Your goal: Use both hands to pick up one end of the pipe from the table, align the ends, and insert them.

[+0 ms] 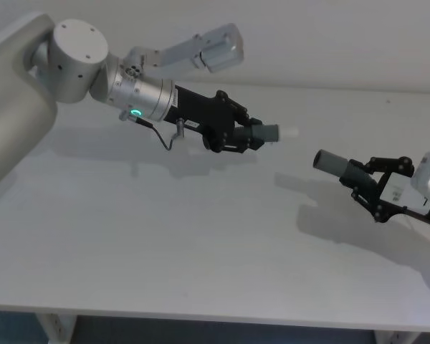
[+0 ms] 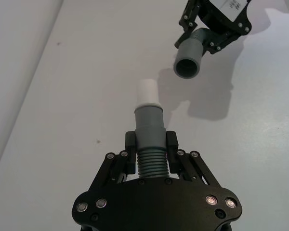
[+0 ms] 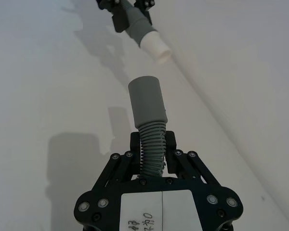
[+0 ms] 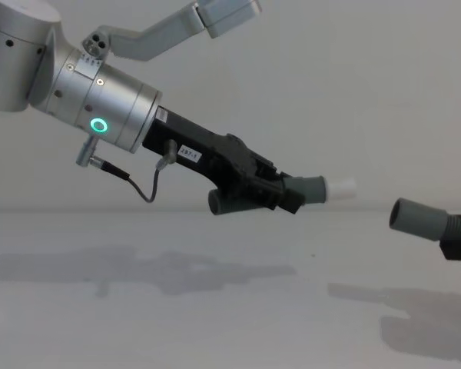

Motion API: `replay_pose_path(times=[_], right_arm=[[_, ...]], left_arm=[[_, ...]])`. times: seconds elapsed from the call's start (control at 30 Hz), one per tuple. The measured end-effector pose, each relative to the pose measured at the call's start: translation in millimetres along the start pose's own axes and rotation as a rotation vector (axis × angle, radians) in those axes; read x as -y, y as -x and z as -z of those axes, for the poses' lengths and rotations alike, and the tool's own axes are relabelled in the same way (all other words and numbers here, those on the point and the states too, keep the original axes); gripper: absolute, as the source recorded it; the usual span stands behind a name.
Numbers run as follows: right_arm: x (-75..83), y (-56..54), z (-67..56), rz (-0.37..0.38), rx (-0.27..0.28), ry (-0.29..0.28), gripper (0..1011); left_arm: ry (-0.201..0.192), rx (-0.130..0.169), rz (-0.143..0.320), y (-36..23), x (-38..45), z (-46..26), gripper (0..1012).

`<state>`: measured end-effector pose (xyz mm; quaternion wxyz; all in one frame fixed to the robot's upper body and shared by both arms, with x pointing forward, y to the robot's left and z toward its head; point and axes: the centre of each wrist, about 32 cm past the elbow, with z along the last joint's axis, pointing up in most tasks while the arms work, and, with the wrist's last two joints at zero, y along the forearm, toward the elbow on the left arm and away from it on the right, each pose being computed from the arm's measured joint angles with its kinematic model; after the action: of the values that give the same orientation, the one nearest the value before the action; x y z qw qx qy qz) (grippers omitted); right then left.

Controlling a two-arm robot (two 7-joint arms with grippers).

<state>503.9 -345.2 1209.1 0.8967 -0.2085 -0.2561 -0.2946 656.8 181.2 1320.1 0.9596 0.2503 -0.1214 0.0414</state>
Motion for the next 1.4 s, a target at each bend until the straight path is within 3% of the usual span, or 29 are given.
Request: replay_pose_path(times=[0.77, 1.4], right_arm=[[-1.9, 4.8, -9.9, 0.042, -0.007, 0.009, 281], [-7.9, 6.7, -12.1, 0.079, 0.025, 0.029, 281]], left_arm=[[0.007, 0.015, 0.045, -0.9, 12.3, -8.0, 354], [0.003, 0.009, 0.07, -2.9, 11.3, -10.0, 354]])
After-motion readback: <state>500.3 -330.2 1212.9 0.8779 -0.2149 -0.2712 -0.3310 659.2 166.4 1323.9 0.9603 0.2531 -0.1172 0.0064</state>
